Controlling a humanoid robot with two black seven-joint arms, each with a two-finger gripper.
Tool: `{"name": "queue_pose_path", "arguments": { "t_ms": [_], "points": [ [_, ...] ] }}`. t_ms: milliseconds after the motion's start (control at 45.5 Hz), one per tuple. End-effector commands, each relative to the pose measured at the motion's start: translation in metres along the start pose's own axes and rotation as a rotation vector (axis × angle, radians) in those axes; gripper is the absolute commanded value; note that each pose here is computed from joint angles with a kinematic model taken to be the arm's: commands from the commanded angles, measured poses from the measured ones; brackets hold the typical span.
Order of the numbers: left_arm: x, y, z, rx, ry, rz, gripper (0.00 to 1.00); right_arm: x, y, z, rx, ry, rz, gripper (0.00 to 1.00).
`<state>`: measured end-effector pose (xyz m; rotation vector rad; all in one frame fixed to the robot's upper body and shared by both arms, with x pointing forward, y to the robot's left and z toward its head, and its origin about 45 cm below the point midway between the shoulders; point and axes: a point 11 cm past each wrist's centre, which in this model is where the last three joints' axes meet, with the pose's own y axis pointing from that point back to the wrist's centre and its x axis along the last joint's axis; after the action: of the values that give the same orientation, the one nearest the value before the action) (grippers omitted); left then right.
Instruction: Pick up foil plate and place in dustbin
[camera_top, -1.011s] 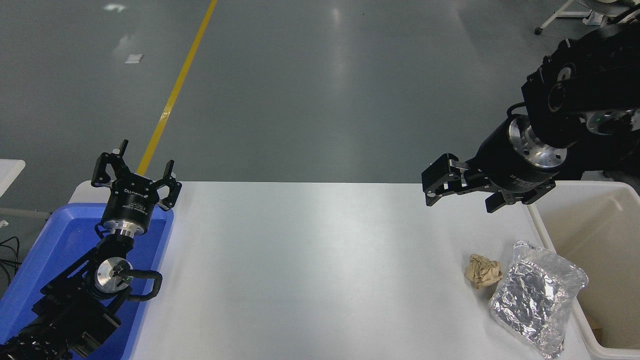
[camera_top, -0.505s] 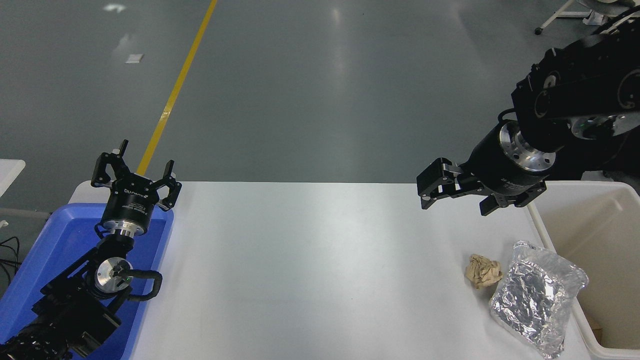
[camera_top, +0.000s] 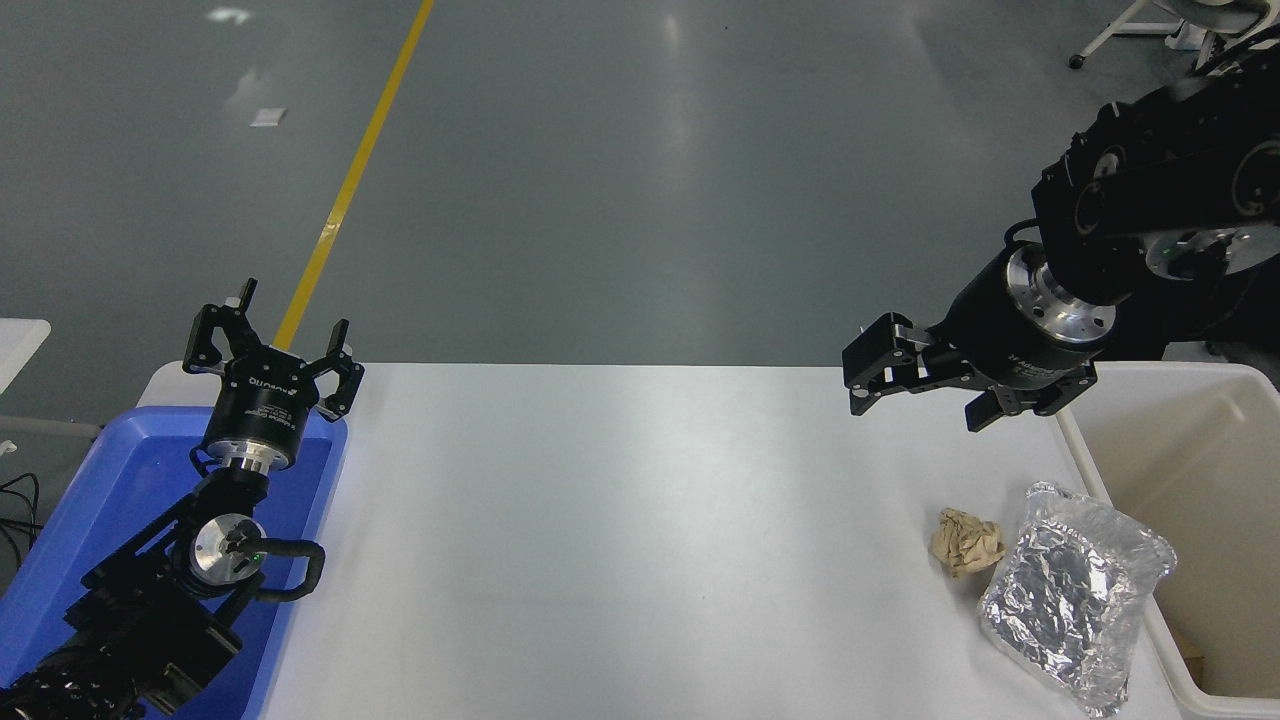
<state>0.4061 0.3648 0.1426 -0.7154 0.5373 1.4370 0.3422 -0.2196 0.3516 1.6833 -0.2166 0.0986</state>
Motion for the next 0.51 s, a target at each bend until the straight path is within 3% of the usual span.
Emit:
{"name": "queue_pose_path", "arguments": {
  "t_ms": [0, 330, 484],
  "points": [
    [0.0, 0.0, 0.001, -0.001, -0.001, 0.0, 0.98, 0.0, -0.001, -0.004, 0.013, 0.005, -0.001, 1.0],
    [0.0, 0.0, 0.001, -0.001, -0.001, 0.0, 0.98, -0.007, -0.014, -0.002, 0.085, -0.039, -0.045, 1.0],
    [0.0, 0.0, 0.0, 0.0, 0.0, 0.0, 0.98, -0.01, -0.04, 0.024, 0.034, -0.075, -0.077, 1.0]
  ]
}}
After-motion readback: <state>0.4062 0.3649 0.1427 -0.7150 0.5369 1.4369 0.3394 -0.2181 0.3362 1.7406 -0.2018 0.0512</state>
